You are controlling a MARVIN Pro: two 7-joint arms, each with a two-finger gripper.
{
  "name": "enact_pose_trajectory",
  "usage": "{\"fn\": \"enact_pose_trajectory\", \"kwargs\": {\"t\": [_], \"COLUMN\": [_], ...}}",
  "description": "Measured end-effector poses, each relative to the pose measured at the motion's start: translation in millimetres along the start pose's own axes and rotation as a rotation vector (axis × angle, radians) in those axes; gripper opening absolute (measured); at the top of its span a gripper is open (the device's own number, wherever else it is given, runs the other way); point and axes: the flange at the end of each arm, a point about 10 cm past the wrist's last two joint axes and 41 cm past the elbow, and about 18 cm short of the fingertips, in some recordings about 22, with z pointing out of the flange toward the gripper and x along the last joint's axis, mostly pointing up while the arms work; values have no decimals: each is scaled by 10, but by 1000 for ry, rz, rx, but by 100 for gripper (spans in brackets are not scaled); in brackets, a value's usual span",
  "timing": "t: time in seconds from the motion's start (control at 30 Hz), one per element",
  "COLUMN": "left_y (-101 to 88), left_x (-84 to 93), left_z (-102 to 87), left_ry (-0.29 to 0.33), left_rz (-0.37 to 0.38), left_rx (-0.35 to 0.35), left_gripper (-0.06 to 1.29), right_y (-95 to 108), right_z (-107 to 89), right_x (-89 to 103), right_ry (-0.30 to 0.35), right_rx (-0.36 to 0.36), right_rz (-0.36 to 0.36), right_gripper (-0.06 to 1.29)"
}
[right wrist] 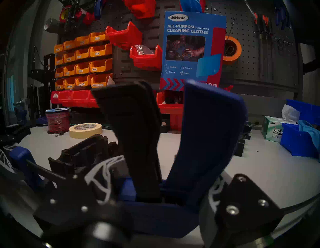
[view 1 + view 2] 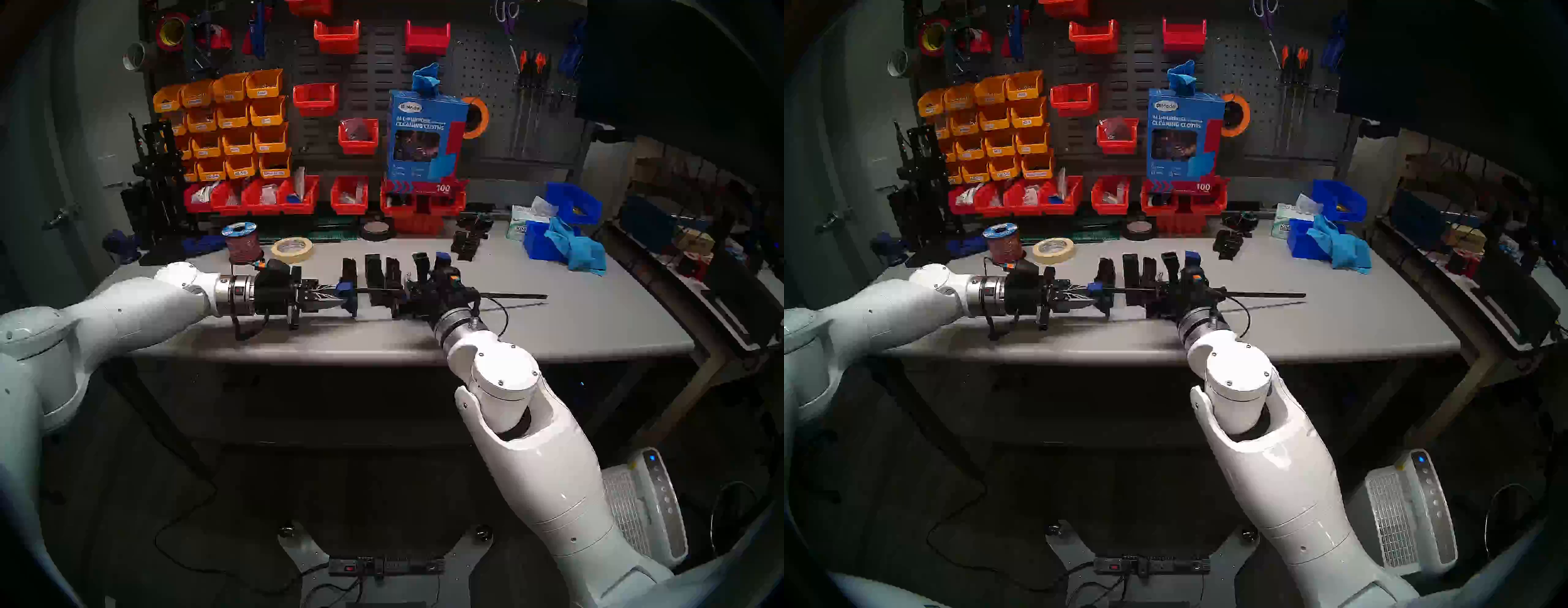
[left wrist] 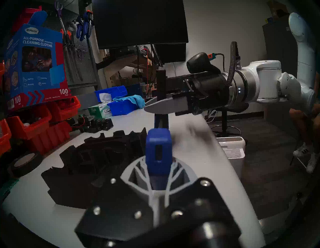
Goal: Clamp the two 3D printed pieces together with the clamp
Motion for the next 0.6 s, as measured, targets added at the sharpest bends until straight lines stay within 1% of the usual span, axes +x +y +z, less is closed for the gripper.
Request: {"fn": "enact_pose_trajectory", "kwargs": {"t": [0.43,0.6], "left_y": [-4,-17], "left_x": [-1,3], "left_z": [17,3], "left_ry": [2,2], "left_rz": [0,0], "left_rx": [-1,6], "left_gripper": [5,5], "right_y": [48,143], "right_z": [11,20], "right_x": [2,12], "right_ry": [4,7], "right_rx": [10,-5], "right_rz": [-12,-24], "right_gripper": [59,59]}}
